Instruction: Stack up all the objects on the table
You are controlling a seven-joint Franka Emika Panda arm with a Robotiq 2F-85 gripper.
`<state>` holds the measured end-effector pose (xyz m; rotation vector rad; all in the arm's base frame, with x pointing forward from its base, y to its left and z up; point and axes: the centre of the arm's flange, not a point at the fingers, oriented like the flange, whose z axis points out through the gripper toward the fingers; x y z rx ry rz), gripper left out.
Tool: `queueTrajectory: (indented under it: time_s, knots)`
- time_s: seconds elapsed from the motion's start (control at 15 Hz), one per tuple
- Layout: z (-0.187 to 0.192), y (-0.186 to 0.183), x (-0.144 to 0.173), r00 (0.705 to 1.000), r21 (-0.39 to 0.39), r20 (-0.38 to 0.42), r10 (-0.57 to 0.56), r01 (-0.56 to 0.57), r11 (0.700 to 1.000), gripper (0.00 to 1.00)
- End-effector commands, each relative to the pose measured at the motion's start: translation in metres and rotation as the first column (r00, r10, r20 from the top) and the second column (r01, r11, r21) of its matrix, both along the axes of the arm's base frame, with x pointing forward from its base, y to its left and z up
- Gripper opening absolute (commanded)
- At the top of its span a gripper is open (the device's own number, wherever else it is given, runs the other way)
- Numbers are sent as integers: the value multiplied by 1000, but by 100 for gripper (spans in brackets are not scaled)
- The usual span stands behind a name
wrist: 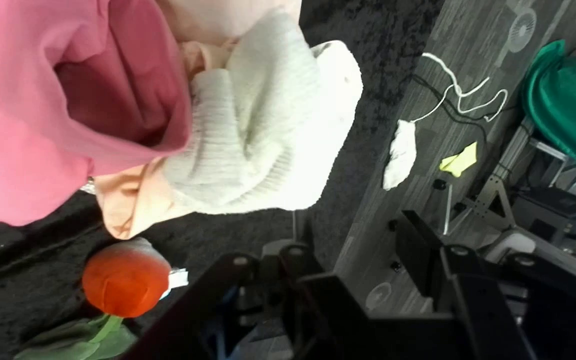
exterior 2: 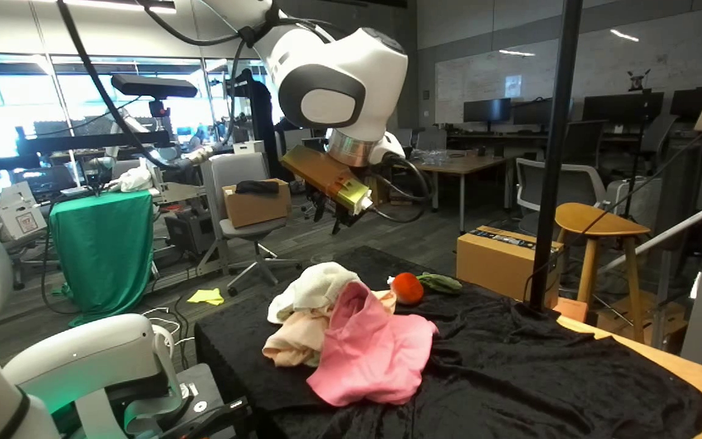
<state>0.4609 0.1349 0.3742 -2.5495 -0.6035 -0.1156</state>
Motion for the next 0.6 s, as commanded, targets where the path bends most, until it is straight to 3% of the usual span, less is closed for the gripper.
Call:
queueTrajectory:
  time_s: [0.0, 0.2, 0.53]
  knots:
    - [5, 0, 0, 991, -46, 59, -118, 120, 992, 81]
    - [5, 6, 11, 977, -78, 120, -177, 187, 979, 99]
    - [1, 27, 39, 951, -161, 227, -211, 250, 955, 100]
